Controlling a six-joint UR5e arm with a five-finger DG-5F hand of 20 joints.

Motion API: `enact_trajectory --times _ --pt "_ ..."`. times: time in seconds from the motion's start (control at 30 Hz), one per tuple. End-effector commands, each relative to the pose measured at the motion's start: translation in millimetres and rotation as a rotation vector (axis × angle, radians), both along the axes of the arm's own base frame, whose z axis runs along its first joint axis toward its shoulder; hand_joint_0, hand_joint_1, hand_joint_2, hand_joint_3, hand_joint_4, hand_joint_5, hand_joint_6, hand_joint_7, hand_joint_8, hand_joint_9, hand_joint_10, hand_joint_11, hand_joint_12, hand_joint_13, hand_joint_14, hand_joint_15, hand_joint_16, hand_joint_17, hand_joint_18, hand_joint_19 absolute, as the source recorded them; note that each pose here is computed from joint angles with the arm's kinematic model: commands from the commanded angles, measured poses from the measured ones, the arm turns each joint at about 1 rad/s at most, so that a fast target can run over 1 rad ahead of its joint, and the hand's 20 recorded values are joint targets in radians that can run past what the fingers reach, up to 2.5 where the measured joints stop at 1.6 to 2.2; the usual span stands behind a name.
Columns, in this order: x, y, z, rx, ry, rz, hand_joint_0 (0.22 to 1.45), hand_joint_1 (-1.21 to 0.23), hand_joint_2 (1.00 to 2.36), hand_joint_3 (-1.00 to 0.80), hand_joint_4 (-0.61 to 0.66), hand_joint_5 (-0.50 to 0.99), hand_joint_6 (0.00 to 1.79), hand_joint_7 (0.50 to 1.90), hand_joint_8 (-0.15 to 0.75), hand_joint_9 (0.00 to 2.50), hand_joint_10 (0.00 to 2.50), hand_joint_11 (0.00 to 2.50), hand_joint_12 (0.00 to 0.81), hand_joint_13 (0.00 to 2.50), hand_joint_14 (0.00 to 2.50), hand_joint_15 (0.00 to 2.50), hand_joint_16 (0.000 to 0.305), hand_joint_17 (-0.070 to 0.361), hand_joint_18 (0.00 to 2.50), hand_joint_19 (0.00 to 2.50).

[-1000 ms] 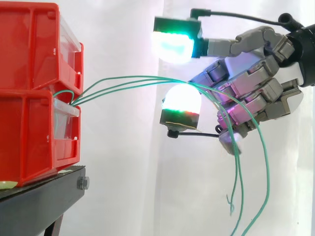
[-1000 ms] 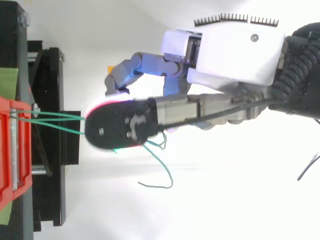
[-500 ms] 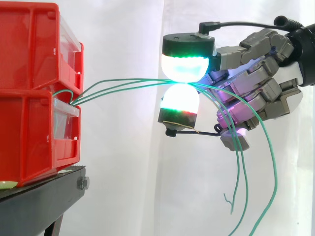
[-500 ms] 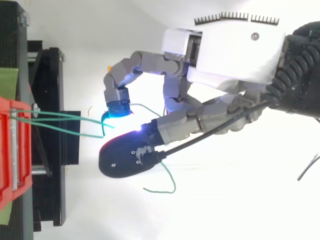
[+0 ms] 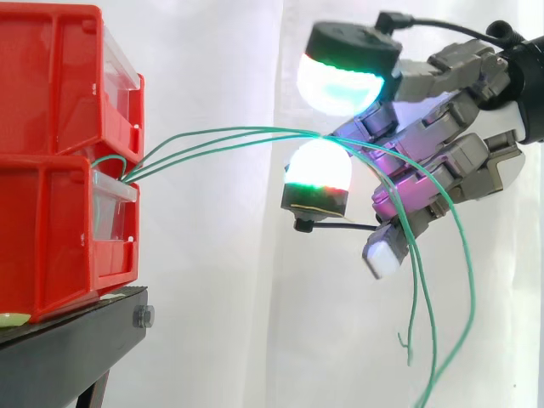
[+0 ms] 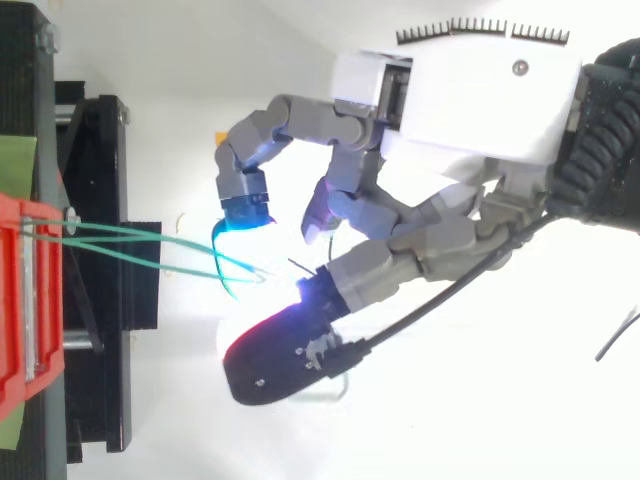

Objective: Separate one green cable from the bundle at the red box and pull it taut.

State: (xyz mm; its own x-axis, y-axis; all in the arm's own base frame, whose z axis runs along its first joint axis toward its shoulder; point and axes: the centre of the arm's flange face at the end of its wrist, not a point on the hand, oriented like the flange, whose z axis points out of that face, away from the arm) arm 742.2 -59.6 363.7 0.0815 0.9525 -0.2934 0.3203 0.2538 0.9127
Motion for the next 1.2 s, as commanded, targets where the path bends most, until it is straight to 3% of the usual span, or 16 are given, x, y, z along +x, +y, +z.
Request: enact_trajectory --times 0.0,0.07,0.13,0.23,0.3,0.53,0.67,0.73,0.8,0.83,0.87,0.9,0.93,0.97,1.07,1.17 --pt "-0.3 0.2 0.3 -0.004 0.002 0.002 0.35 -0.48 1.0 -0.5 0.21 -0.02 0.82 1.15 0.343 1.74 2.5 1.09 0.433 1.19 2.5 0.75 0.09 0.203 0.94 0.13" --pt "0.0 0.3 -0.8 -0.005 0.003 0.002 0.37 -0.34 1.0 -0.5 0.18 -0.01 0.81 1.15 0.309 1.8 2.5 1.12 0.399 1.21 2.5 0.76 0.087 0.195 0.97 0.15" --pt "-0.3 0.2 0.3 -0.006 0.002 0.002 0.46 -0.26 1.0 -0.5 0.16 -0.01 0.82 1.12 0.252 1.83 2.5 1.12 0.329 1.19 2.5 0.85 0.066 0.148 0.98 0.47" --pt "-0.3 0.2 0.3 -0.006 0.002 0.002 0.58 -0.32 1.0 -0.5 0.1 0.0 0.84 1.07 0.188 1.88 2.5 1.1 0.256 1.19 2.5 0.93 0.048 0.109 1.07 0.89" --pt "-0.3 0.2 0.3 -0.006 0.002 0.002 0.62 -0.39 1.0 -0.5 0.08 0.0 0.84 1.05 0.187 1.89 2.5 1.11 0.253 1.19 2.5 0.92 0.047 0.106 1.08 0.9" --pt "0.2 0.3 -0.7 -0.006 0.002 0.002 0.64 -0.45 1.0 -0.5 0.08 0.0 0.83 1.05 0.2 1.89 2.5 1.13 0.255 1.2 2.5 0.96 0.048 0.108 1.09 0.92" --pt "-0.3 0.2 0.3 -0.006 0.002 0.002 0.4 -0.35 1.0 -0.5 0.14 0.02 0.78 1.13 0.266 2.02 2.47 1.27 0.349 1.31 2.5 0.86 0.081 0.182 1.15 0.31" --pt "-0.3 -0.9 -1.5 -0.009 0.006 0.001 0.37 -0.32 1.0 -0.5 0.17 0.03 0.71 1.23 0.272 2.08 2.05 1.41 0.373 1.34 2.5 0.88 0.085 0.191 1.16 0.27" --pt "-0.9 -1.1 -1.8 -0.016 0.011 0.002 0.36 -0.3 1.0 -0.5 0.21 0.04 0.59 1.44 0.29 2.17 1.24 1.7 0.399 1.4 2.21 0.91 0.086 0.193 1.19 0.26" --pt "-1.3 -2.3 -1.4 -0.027 0.016 0.003 0.36 -0.3 1.0 -0.5 0.24 0.04 0.5 1.53 0.299 2.22 0.63 1.93 0.424 1.44 1.85 0.99 0.085 0.191 1.2 0.38" --pt "-2.2 -2.6 -1.1 -0.033 0.02 0.004 0.36 -0.3 1.0 -0.5 0.25 0.02 0.5 1.43 0.314 2.24 0.09 2.07 0.447 1.47 1.53 1.08 0.086 0.192 1.21 0.45" --pt "-2.9 -4.9 -2.6 -0.053 0.031 0.007 0.36 -0.3 1.0 -0.5 0.25 0.01 0.5 1.39 0.331 2.2 0.01 2.0 0.455 1.5 1.34 1.14 0.086 0.193 1.23 0.47" --pt "-3.4 -5.0 -3.5 -0.066 0.038 0.011 0.36 -0.3 1.0 -0.5 0.24 -0.01 0.5 1.27 0.347 2.08 0.02 1.77 0.479 1.56 0.79 1.32 0.087 0.196 1.24 0.58" --pt "-4.2 -5.1 -5.0 -0.083 0.047 0.016 0.36 -0.3 1.0 -0.5 0.24 -0.03 0.51 1.17 0.354 1.98 0.02 1.6 0.489 1.58 0.5 1.39 0.087 0.196 1.24 0.62" --pt "-5.6 -7.7 -6.1 -0.128 0.065 0.026 0.36 -0.31 1.0 -0.5 0.22 -0.06 0.5 0.96 0.345 1.85 0.03 1.36 0.494 1.68 0.04 1.47 0.086 0.194 1.27 0.62" --pt "-7.2 -10.1 -6.1 -0.186 0.083 0.042 0.36 -0.31 1.0 -0.5 0.21 -0.09 0.5 0.84 0.329 1.74 0.03 1.15 0.504 1.64 0.01 1.33 0.086 0.193 1.38 0.7"
